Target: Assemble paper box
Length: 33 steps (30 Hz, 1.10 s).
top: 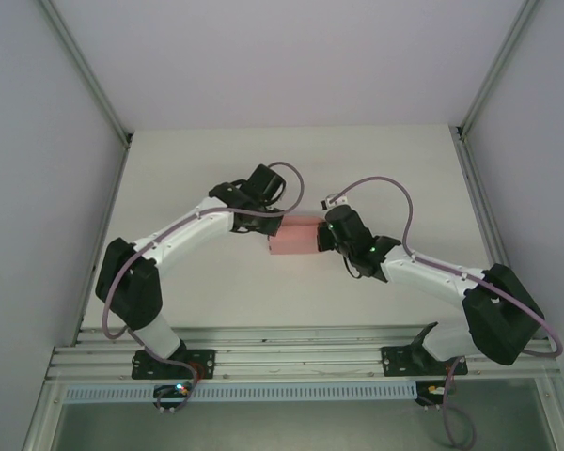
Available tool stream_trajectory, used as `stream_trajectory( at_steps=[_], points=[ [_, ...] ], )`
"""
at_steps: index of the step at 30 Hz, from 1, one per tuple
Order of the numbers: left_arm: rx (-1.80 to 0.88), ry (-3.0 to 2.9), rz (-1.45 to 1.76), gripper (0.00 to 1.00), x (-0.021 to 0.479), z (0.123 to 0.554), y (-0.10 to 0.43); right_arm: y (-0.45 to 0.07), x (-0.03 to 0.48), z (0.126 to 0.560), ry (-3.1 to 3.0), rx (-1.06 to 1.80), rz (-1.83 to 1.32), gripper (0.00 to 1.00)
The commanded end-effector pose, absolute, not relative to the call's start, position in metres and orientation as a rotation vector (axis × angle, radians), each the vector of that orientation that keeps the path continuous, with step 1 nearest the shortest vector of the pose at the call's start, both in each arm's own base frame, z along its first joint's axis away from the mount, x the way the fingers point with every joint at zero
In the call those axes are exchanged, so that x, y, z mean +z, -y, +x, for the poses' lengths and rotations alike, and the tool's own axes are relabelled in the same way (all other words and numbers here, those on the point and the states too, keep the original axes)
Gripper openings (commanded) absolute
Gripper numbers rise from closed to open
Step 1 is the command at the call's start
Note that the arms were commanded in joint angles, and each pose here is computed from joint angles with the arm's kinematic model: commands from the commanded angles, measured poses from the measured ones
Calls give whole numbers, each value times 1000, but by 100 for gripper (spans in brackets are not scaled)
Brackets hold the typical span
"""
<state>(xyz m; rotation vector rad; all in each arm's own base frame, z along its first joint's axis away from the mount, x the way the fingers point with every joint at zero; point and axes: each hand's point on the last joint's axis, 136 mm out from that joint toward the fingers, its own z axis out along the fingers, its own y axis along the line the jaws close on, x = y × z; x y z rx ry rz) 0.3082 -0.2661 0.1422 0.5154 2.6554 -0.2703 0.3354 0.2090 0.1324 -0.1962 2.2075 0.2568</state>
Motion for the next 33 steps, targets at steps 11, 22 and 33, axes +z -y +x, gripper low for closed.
stream_trajectory(
  at_steps=[11, 22, 33],
  points=[
    [-383, -2810, 207, 0, 121, 299, 263, -198, 88, 310, -2331, 130, -240, 0],
    [-167, -2726, 507, 0, 107, 285, 253, -195, 83, 307, -2322, 99, -305, 0],
    [-251, -2670, 425, 0, 81, 272, 263, -204, 74, 307, -2250, 174, -325, 0]
  ],
)
